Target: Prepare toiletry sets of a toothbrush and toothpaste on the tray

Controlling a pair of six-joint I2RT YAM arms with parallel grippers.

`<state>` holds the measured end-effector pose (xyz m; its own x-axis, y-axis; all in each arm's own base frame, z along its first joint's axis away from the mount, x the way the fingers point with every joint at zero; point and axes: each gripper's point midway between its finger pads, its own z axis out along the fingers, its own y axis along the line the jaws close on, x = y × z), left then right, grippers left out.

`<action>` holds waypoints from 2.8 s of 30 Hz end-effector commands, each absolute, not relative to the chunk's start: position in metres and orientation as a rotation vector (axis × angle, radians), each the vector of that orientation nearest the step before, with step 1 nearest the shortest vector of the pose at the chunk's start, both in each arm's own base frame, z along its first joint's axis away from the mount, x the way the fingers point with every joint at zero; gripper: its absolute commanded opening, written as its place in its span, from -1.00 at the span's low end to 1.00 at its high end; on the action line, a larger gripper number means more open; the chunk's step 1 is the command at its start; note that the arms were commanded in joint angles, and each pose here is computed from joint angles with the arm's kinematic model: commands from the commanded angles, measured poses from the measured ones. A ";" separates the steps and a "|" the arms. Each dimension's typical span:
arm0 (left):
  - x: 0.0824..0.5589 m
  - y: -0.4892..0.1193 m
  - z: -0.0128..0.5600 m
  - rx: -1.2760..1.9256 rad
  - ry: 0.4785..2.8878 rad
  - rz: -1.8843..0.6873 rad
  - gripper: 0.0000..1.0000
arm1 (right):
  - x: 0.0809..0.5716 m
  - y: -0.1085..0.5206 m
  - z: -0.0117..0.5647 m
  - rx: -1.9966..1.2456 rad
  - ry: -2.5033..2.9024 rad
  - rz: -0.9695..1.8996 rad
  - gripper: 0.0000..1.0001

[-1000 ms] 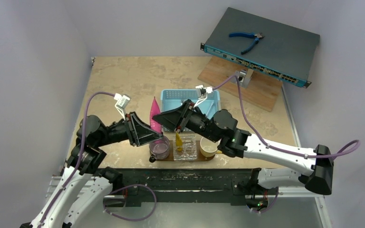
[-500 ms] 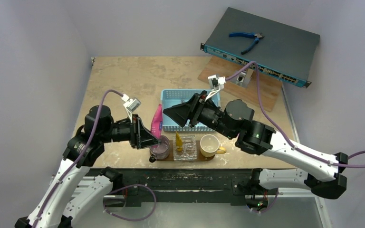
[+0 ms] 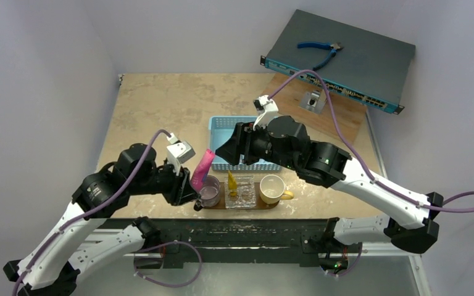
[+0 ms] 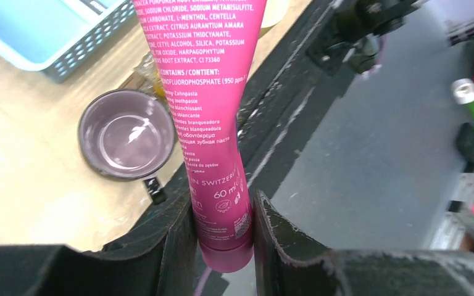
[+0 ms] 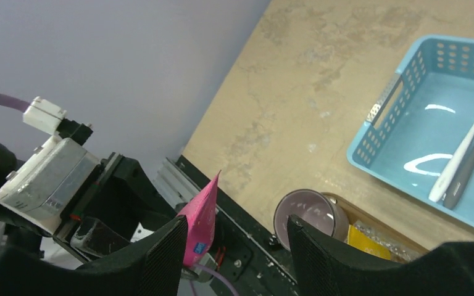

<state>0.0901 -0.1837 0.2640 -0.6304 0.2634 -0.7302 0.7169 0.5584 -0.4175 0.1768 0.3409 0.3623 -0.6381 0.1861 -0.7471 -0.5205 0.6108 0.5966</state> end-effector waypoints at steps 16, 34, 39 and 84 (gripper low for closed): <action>0.120 -0.166 0.244 0.928 2.161 -0.394 -1.00 | 0.146 0.360 0.324 -0.446 2.203 1.391 0.23; 0.115 -0.179 0.233 1.042 2.129 -0.259 -1.00 | 0.150 0.377 0.312 -0.468 2.225 1.440 -0.22; 0.114 -0.180 0.234 1.037 2.123 -0.258 -1.00 | 0.147 0.376 0.312 -0.466 2.217 1.458 -0.40; 0.109 -0.201 0.296 0.842 1.997 -0.744 0.93 | 0.161 0.266 0.347 -0.440 2.112 0.774 -1.00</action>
<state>0.0987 -0.1992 0.2715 -0.4209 0.3930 -0.8175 0.8001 0.5855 -0.1304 0.1540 0.2881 0.3283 -0.6657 -0.0437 -0.7449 -0.5661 0.6800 0.4660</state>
